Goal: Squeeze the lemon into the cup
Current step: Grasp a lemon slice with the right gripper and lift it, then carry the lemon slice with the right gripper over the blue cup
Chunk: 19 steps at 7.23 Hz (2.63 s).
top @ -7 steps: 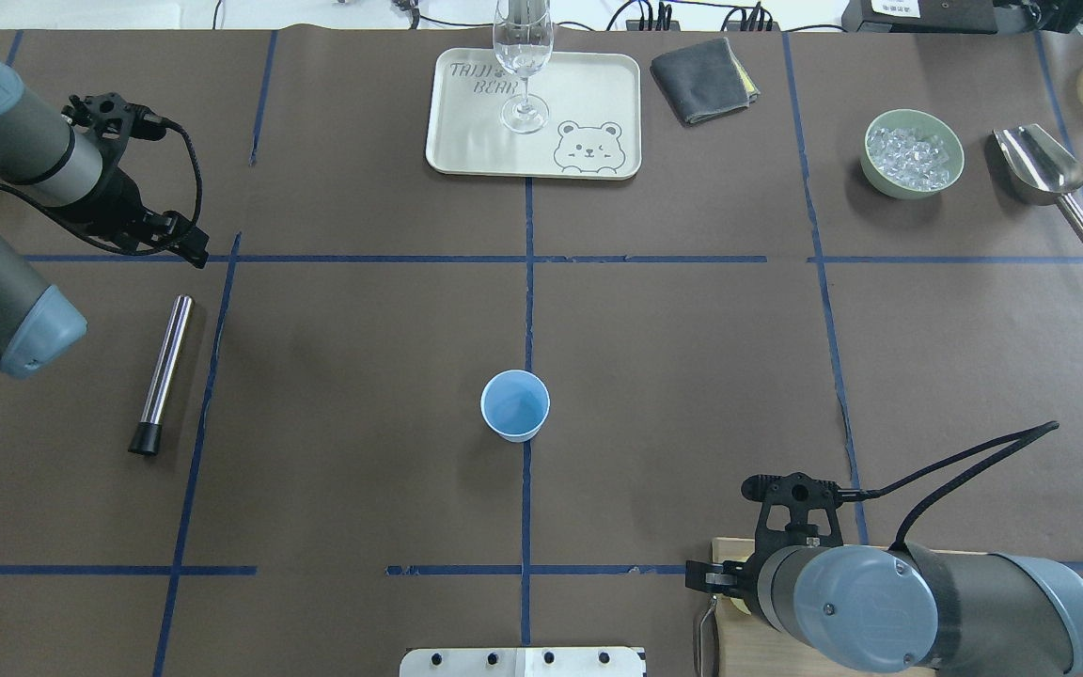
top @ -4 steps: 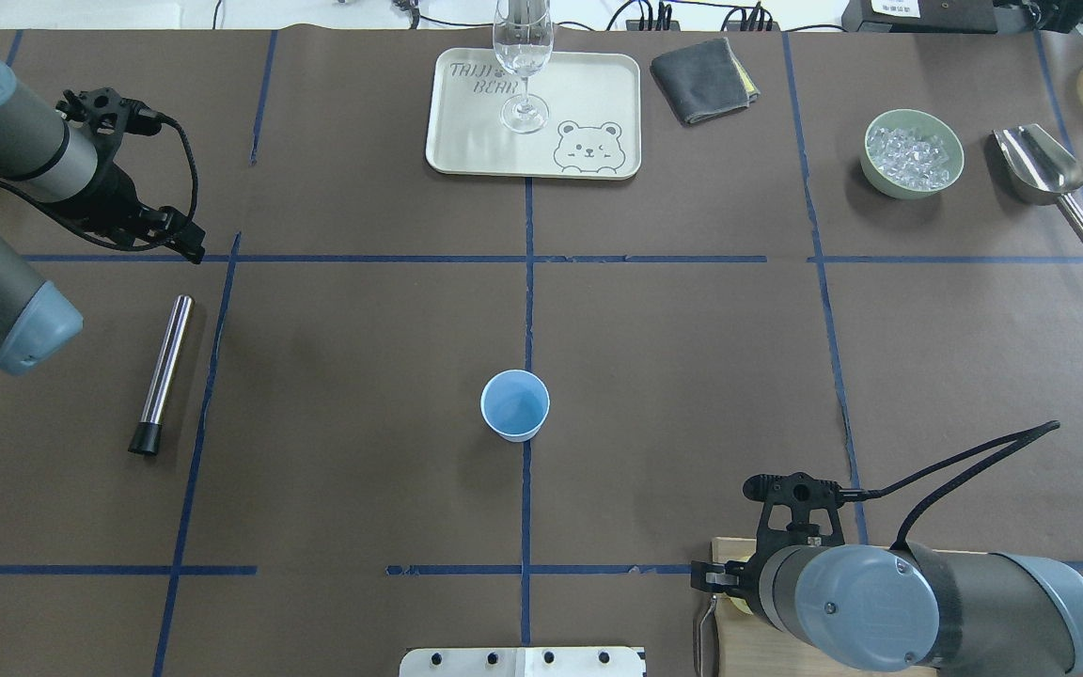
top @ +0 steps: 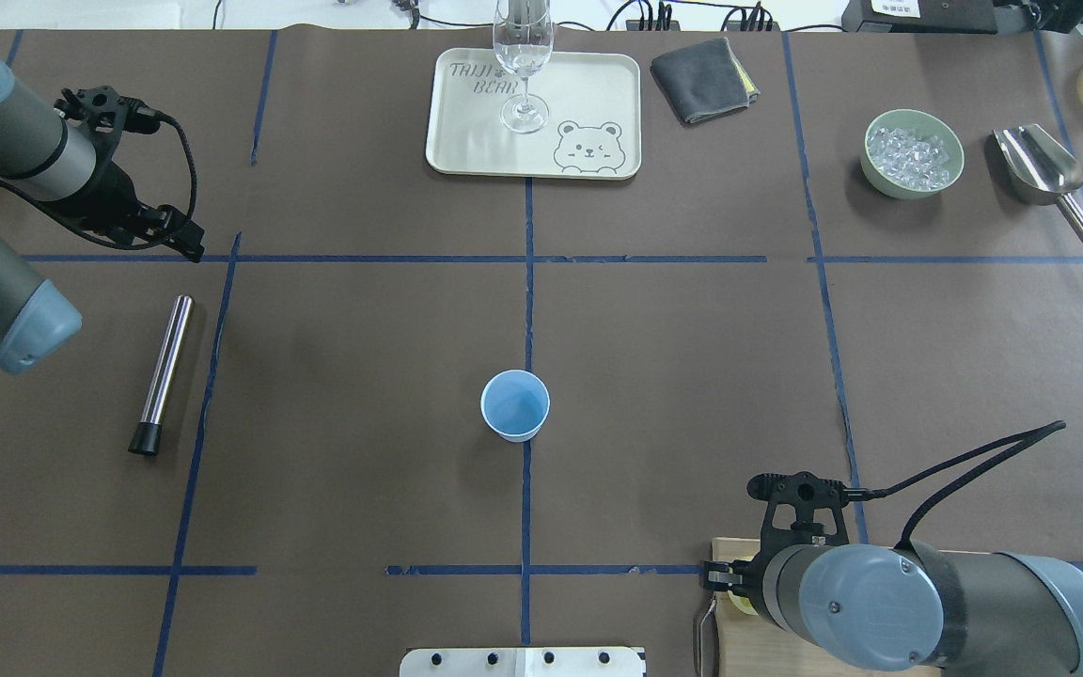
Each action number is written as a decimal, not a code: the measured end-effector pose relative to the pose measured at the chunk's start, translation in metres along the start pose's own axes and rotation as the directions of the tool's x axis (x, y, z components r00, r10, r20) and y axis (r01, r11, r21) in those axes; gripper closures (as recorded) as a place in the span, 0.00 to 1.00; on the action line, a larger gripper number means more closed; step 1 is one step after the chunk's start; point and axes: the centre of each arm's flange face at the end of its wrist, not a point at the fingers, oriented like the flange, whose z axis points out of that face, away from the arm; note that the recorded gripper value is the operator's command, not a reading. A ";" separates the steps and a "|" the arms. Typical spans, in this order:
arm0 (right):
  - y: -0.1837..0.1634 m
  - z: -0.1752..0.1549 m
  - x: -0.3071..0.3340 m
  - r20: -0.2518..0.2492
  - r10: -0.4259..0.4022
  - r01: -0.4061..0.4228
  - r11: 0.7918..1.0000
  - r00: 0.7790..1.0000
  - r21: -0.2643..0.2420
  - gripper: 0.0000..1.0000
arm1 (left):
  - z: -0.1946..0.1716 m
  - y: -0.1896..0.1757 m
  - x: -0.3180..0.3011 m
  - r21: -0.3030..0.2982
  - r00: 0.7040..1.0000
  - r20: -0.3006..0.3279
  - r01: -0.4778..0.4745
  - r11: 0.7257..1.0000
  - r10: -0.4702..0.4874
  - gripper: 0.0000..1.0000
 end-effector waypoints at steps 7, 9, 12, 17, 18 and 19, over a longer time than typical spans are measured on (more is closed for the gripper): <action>-0.002 -0.017 -0.001 0.026 0.003 -0.003 1.000 1.000 0.000 0.66 | -0.010 -0.003 -0.003 0.017 1.000 -0.001 0.003 1.000 -0.003 0.00; -0.003 -0.028 0.002 0.037 0.005 -0.005 1.000 0.999 0.001 0.66 | -0.010 -0.003 -0.002 0.016 1.000 -0.003 0.003 1.000 -0.003 0.00; -0.011 -0.050 0.000 0.076 0.018 -0.018 1.000 0.997 0.007 0.63 | -0.010 -0.003 -0.002 0.015 1.000 -0.004 0.003 1.000 -0.003 0.00; -0.054 -0.087 -0.024 0.163 0.086 -0.086 0.996 0.983 -0.006 0.63 | -0.010 -0.003 -0.001 0.015 1.000 -0.006 0.002 1.000 -0.002 0.00; -0.065 -0.096 -0.043 0.186 0.096 -0.099 0.995 0.978 0.007 0.63 | -0.010 -0.003 -0.001 0.015 1.000 -0.006 0.002 1.000 -0.001 0.00; -0.080 -0.106 -0.070 0.197 0.109 -0.115 0.993 0.974 0.020 0.63 | -0.010 -0.003 -0.001 0.015 1.000 -0.006 0.001 1.000 -0.001 0.00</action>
